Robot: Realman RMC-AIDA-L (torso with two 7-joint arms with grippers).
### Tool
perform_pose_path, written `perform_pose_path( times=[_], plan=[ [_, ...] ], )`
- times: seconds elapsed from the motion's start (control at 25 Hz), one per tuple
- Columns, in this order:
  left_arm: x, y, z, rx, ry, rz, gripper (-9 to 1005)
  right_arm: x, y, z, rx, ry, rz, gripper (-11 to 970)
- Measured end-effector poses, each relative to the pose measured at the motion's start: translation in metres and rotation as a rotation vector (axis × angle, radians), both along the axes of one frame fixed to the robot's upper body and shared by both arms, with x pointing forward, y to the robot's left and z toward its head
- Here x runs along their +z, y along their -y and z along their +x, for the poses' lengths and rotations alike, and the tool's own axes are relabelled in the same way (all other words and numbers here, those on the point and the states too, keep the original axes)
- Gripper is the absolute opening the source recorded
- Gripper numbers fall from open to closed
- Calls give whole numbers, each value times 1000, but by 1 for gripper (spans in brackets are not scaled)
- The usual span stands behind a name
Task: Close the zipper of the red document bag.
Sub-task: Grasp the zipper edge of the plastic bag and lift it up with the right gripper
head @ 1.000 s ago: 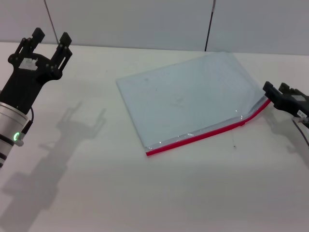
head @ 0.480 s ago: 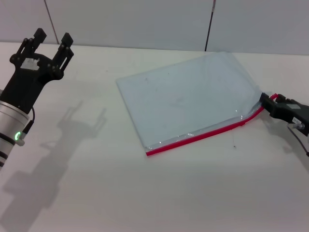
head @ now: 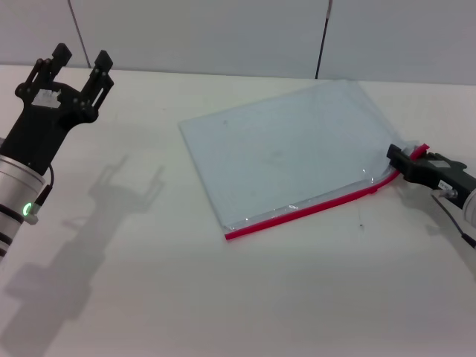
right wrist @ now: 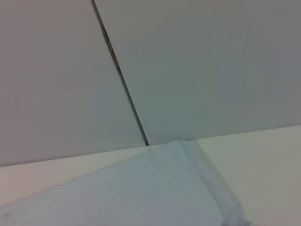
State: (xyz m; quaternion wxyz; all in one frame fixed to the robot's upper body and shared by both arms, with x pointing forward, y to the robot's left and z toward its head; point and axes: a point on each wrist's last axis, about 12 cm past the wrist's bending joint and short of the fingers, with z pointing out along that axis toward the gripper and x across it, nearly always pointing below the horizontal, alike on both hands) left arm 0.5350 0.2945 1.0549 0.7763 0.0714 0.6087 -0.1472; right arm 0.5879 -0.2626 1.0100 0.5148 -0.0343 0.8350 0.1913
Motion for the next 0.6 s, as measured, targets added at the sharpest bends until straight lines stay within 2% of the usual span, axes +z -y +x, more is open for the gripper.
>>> perform_pose_path(
  times=[0.48, 0.6],
  plan=[
    [0, 0, 0, 0, 0, 0, 690, 1, 1, 1, -21, -3, 17, 493],
    [0, 0, 0, 0, 0, 0, 690, 1, 2, 1, -22, -3, 16, 369]
  ],
)
